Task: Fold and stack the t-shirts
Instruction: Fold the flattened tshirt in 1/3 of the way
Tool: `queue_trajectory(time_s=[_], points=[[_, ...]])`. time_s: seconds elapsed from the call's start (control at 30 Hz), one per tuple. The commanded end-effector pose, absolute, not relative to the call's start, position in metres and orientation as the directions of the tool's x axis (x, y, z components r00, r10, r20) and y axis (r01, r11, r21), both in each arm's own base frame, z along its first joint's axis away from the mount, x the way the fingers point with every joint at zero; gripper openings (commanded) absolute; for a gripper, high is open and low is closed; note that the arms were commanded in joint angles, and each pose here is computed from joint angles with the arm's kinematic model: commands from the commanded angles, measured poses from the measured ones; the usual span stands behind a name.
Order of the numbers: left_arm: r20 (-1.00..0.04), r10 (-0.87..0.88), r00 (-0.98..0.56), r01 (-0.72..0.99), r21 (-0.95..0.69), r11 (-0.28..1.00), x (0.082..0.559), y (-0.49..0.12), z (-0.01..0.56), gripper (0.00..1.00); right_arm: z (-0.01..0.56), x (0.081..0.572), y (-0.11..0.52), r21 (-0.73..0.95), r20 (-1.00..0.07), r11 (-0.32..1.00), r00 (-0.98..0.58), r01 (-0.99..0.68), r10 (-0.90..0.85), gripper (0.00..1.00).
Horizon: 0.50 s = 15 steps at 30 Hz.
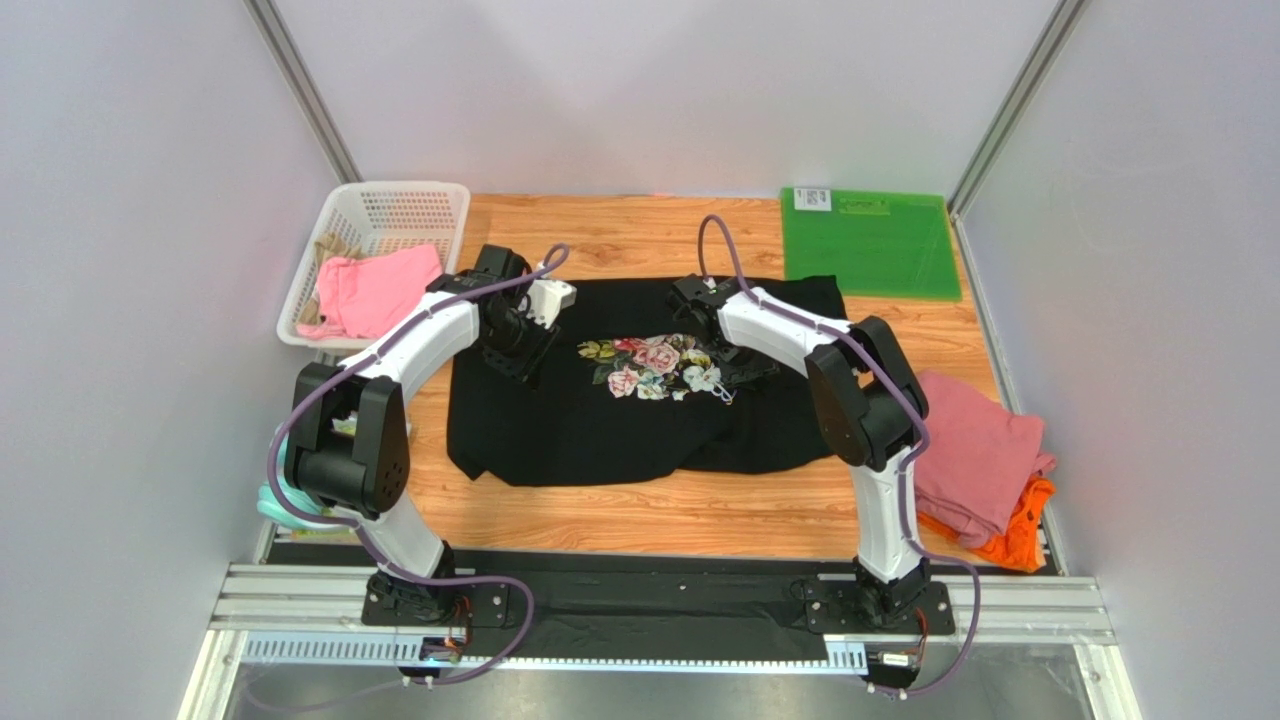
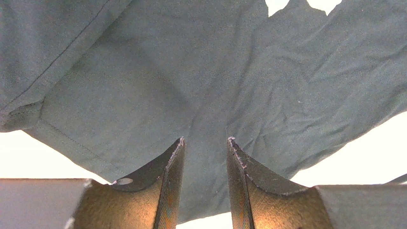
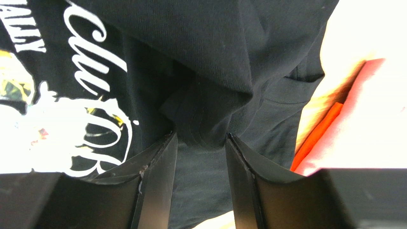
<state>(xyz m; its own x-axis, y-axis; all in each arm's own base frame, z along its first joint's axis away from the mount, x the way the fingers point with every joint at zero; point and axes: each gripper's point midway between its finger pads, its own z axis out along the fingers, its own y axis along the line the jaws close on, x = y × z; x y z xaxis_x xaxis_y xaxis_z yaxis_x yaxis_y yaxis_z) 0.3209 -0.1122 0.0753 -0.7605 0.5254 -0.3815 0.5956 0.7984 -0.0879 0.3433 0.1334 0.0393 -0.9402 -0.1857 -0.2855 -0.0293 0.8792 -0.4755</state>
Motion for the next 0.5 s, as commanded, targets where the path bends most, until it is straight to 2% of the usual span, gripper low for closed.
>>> queue_trajectory(time_s=[0.0, 0.1, 0.13, 0.2, 0.23, 0.27, 0.47], points=[[-0.418, 0.53, -0.738, 0.611, -0.079, 0.788, 0.326, -0.117, 0.09, 0.44, 0.053, 0.358, 0.134, -0.518, -0.334, 0.856, -0.921, 0.0, -0.202, 0.46], [-0.42, 0.526, -0.74, 0.608, -0.082, 0.79, 0.325, -0.118, 0.092, 0.44, 0.054, 0.358, 0.132, -0.535, -0.338, 0.844, -0.919, 0.01, -0.203, 0.4], [-0.423, 0.526, -0.738, 0.609, -0.082, 0.789, 0.325, -0.118, 0.093, 0.44, 0.055, 0.359, 0.131, -0.542, -0.339, 0.84, -0.918, 0.013, -0.204, 0.3], [-0.423, 0.525, -0.738, 0.608, -0.08, 0.79, 0.325, -0.117, 0.094, 0.44, 0.06, 0.361, 0.128, -0.559, -0.353, 0.829, -0.913, 0.029, -0.206, 0.18], [-0.421, 0.527, -0.738, 0.609, -0.078, 0.79, 0.325, -0.117, 0.093, 0.44, 0.063, 0.362, 0.126, -0.562, -0.36, 0.826, -0.911, 0.039, -0.202, 0.03], [-0.42, 0.528, -0.739, 0.608, -0.077, 0.79, 0.324, -0.116, 0.093, 0.44, 0.065, 0.363, 0.125, -0.567, -0.364, 0.823, -0.909, 0.043, -0.204, 0.0], [-0.433, 0.527, -0.731, 0.61, -0.07, 0.789, 0.324, -0.116, 0.099, 0.44, 0.079, 0.364, 0.122, -0.56, -0.38, 0.826, -0.904, 0.059, -0.193, 0.0]])
